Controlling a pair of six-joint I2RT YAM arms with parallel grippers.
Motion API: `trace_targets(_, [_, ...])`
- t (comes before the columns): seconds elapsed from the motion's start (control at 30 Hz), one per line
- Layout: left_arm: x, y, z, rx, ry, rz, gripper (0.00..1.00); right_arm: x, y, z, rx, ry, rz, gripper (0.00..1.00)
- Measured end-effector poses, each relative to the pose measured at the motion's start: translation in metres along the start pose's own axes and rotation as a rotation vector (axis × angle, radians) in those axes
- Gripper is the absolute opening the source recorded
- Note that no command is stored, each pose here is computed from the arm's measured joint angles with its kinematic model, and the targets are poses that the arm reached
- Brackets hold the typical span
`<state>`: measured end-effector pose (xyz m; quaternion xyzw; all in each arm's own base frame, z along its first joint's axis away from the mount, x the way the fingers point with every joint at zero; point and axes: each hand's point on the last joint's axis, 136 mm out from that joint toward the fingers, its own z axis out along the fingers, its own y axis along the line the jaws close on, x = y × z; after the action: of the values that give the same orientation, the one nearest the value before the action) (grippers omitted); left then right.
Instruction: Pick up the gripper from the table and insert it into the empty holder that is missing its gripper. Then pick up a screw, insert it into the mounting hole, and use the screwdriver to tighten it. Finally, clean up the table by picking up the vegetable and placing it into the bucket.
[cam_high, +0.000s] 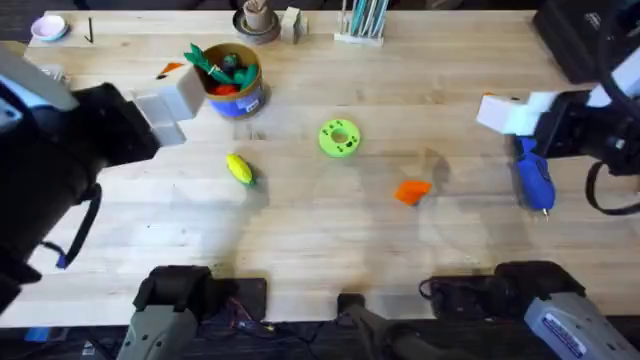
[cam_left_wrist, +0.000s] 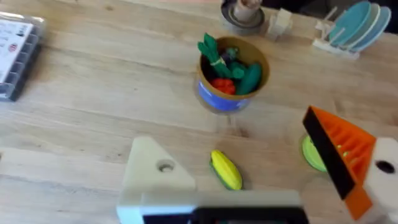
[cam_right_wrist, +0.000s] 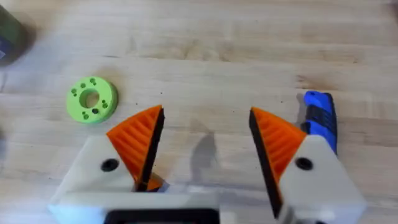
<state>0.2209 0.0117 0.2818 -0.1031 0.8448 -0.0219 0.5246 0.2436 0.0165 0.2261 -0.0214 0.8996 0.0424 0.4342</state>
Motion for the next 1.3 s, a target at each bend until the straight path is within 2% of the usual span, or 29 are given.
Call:
trace_targets(0.17, [0.011, -0.017, 0.009, 0.091, 0.072, 0.0, 0.993, 0.004, 0.001, 0.006, -0.008, 0.034, 0.003, 0.865])
trace_targets(0.33, [0.028, -0.02, 0.015, 0.11, 0.164, -0.012, 0.993, 0.004, 0.001, 0.006, -0.008, 0.033, 0.003, 0.866])
trace_targets(0.43, [0.046, -0.019, 0.024, 0.09, 0.269, -0.072, 0.993, 0.004, 0.001, 0.006, -0.008, 0.033, 0.003, 0.865])
trace_targets(0.57, [0.059, -0.02, 0.042, 0.062, 0.359, -0.18, 0.993, 0.004, 0.001, 0.006, -0.008, 0.033, -0.004, 0.865])
trace_targets(0.67, [0.075, -0.02, 0.059, 0.046, 0.406, -0.218, 0.993, 0.004, 0.001, 0.006, -0.009, 0.033, -0.026, 0.866])
trace_targets(0.77, [0.102, -0.021, 0.072, 0.036, 0.462, -0.24, 0.993, 0.004, 0.001, 0.006, -0.009, 0.033, -0.045, 0.866])
trace_targets(0.87, [0.126, -0.022, 0.086, 0.03, 0.496, -0.274, 0.991, 0.004, 0.001, 0.006, -0.009, 0.033, -0.054, 0.866])
trace_targets(1.07, [0.148, -0.022, 0.109, 0.026, 0.487, -0.333, 0.995, 0.004, 0.001, 0.006, -0.009, 0.033, -0.057, 0.866])
trace_targets(1.13, [0.157, -0.021, 0.113, 0.014, 0.505, -0.349, 0.914, 0.004, 0.001, 0.006, -0.009, 0.033, -0.057, 0.865])
trace_targets(1.17, [0.161, -0.02, 0.114, 0.009, 0.517, -0.358, 0.829, 0.004, 0.001, 0.006, -0.009, 0.033, -0.057, 0.865])
trace_targets(1.23, [0.166, -0.02, 0.116, 0.0, 0.533, -0.368, 0.575, 0.004, 0.001, 0.006, -0.009, 0.033, -0.057, 0.865])
trace_targets(1.3, [0.166, -0.02, 0.117, -0.001, 0.535, -0.371, 0.257, 0.004, 0.001, 0.006, -0.009, 0.033, -0.057, 0.865])
